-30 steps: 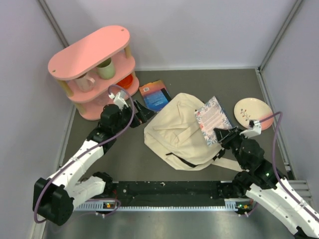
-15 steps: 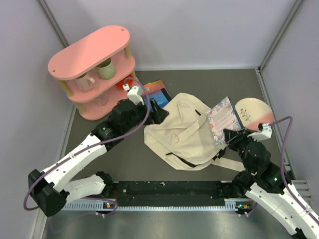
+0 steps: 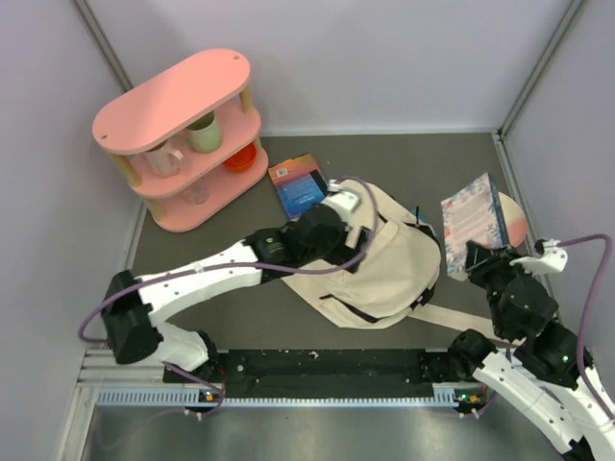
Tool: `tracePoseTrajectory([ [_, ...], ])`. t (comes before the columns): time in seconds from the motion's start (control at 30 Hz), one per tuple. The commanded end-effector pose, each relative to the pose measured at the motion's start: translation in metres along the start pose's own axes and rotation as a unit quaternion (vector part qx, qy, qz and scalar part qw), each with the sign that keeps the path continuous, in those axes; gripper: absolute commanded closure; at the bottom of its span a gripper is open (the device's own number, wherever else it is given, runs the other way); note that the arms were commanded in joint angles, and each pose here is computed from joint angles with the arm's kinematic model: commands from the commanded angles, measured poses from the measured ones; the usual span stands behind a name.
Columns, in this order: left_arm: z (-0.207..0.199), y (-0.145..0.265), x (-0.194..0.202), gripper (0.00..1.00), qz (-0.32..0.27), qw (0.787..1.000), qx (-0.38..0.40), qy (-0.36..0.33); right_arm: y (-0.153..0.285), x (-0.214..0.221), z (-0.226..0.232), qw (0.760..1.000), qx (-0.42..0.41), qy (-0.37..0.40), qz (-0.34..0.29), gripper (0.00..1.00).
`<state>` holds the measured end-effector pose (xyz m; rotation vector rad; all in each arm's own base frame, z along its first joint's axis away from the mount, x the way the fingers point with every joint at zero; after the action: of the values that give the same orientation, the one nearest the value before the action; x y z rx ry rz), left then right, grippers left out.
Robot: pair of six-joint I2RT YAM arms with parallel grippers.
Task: Pack the student bag
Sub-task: Place the book in the student bag.
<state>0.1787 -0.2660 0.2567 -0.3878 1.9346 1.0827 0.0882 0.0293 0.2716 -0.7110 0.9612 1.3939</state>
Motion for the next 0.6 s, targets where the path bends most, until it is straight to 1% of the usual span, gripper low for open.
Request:
tracePoseTrajectory([
  [0.0, -0.074, -0.015, -0.019, 0.01, -0.009, 0.992, 0.089, -0.089, 0.009, -0.041, -0.004, 0.995, 0.049, -0.006, -0.082, 1.00],
  [0.03, -0.083, -0.029, -0.011, 0.01, 0.008, 0.991, 0.091, -0.099, 0.009, -0.042, -0.005, 0.995, 0.052, -0.006, -0.084, 1.00],
  [0.07, -0.092, -0.031, -0.016, 0.01, 0.001, 0.990, 0.100, -0.102, 0.010, -0.044, -0.006, 0.995, 0.055, -0.005, -0.086, 1.00],
  [0.1, -0.101, -0.034, -0.013, 0.01, 0.004, 0.988, 0.109, -0.105, 0.011, -0.045, -0.008, 0.994, 0.063, -0.006, -0.090, 1.00],
  [0.13, -0.106, -0.045, -0.008, 0.01, 0.010, 0.988, 0.113, -0.106, 0.014, -0.047, -0.011, 0.993, 0.068, -0.007, -0.091, 1.00],
  [0.2, -0.116, -0.053, -0.007, 0.01, 0.018, 0.986, 0.132, -0.099, 0.016, -0.050, -0.013, 0.993, 0.073, -0.008, -0.096, 1.00],
  [0.23, -0.118, -0.063, 0.002, 0.01, 0.039, 0.985, 0.135, -0.101, 0.018, -0.051, -0.014, 0.993, 0.073, -0.012, -0.097, 1.00],
  [0.3, -0.127, -0.069, 0.002, 0.01, 0.051, 0.983, 0.149, -0.097, 0.020, -0.052, -0.016, 0.992, 0.072, -0.018, -0.099, 1.00],
  [0.4, -0.134, -0.081, 0.012, 0.01, 0.070, 0.981, 0.154, -0.097, 0.022, -0.051, -0.019, 0.992, 0.074, -0.020, -0.098, 1.00],
  [0.47, -0.137, -0.091, 0.019, 0.01, 0.077, 0.982, 0.140, -0.100, 0.022, -0.051, -0.020, 0.992, 0.076, -0.024, -0.096, 1.00],
  [0.53, -0.145, -0.099, 0.031, 0.01, 0.093, 0.979, 0.133, -0.119, 0.022, -0.050, -0.019, 0.992, 0.075, -0.027, -0.094, 1.00],
  [0.57, -0.149, -0.099, 0.029, 0.01, 0.090, 0.979, 0.131, -0.126, 0.022, -0.049, -0.020, 0.992, 0.076, -0.027, -0.093, 1.00],
])
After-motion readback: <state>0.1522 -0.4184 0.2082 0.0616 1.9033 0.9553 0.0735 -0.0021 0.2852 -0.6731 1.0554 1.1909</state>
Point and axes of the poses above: each gripper's point midway between its finger pads, its own y axis back along the fingers, its own z axis along the line the jaws close on, x = y × z, the point moved 10 cm from there along y, back along the fingers, and after that the axes turned 3 degrees about y, right-handed, at the moved point
